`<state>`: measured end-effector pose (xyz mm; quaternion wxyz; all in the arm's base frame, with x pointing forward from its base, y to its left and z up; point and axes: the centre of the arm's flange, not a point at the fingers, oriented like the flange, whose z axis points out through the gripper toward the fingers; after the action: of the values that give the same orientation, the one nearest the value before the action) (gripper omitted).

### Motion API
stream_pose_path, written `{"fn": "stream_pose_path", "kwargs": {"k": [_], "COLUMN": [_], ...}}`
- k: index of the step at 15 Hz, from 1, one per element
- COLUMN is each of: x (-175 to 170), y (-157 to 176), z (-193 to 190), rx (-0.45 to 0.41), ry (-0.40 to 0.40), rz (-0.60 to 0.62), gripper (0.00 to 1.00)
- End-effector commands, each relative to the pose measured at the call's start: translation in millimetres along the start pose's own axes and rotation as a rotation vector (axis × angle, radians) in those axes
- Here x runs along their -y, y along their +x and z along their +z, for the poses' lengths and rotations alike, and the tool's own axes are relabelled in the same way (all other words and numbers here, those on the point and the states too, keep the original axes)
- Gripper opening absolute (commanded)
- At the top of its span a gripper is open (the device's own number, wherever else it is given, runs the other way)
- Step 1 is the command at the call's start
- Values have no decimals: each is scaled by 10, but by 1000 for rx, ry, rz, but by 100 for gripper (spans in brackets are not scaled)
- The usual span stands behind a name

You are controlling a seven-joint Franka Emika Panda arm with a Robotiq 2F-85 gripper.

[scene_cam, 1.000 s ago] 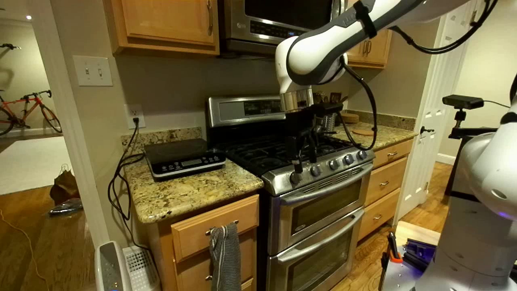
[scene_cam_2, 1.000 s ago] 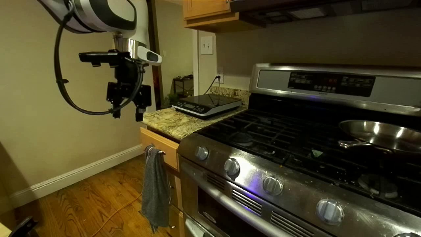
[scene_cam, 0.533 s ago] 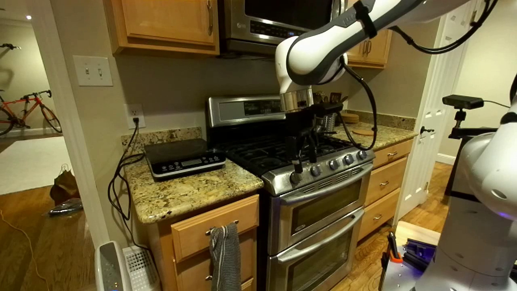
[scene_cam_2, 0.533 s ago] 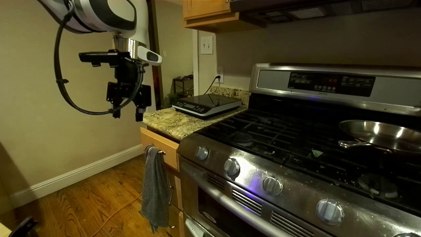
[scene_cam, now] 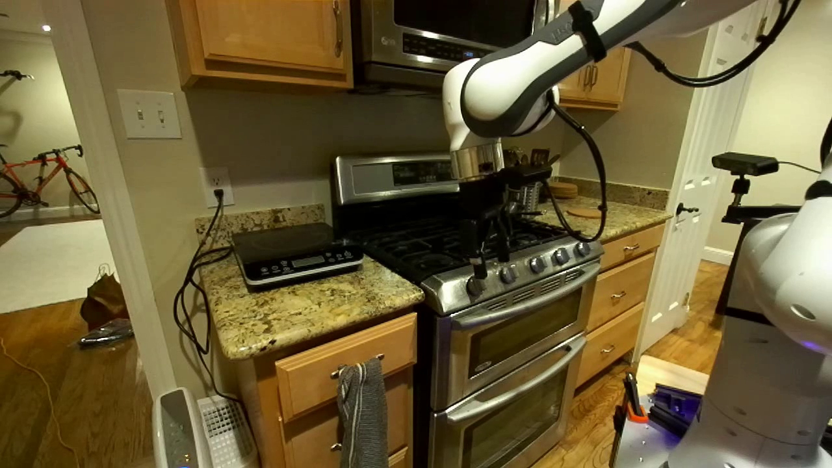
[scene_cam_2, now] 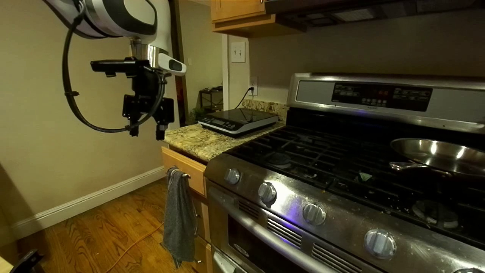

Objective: Open the top drawer.

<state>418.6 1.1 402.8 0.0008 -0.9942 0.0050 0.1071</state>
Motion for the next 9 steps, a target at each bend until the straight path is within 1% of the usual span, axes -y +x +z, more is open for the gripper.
{"fn": "stream_pose_path", "kwargs": {"k": [1,6,7,9], "x": [76,380,483,710], "y": [76,194,192,182], "z": [168,523,587,696], "rx": [-5,-116,-142,-176], "ry": [24,32,25,-25], "rz": [-51,-125,-144,-201], "gripper": [100,100,100,100]}}
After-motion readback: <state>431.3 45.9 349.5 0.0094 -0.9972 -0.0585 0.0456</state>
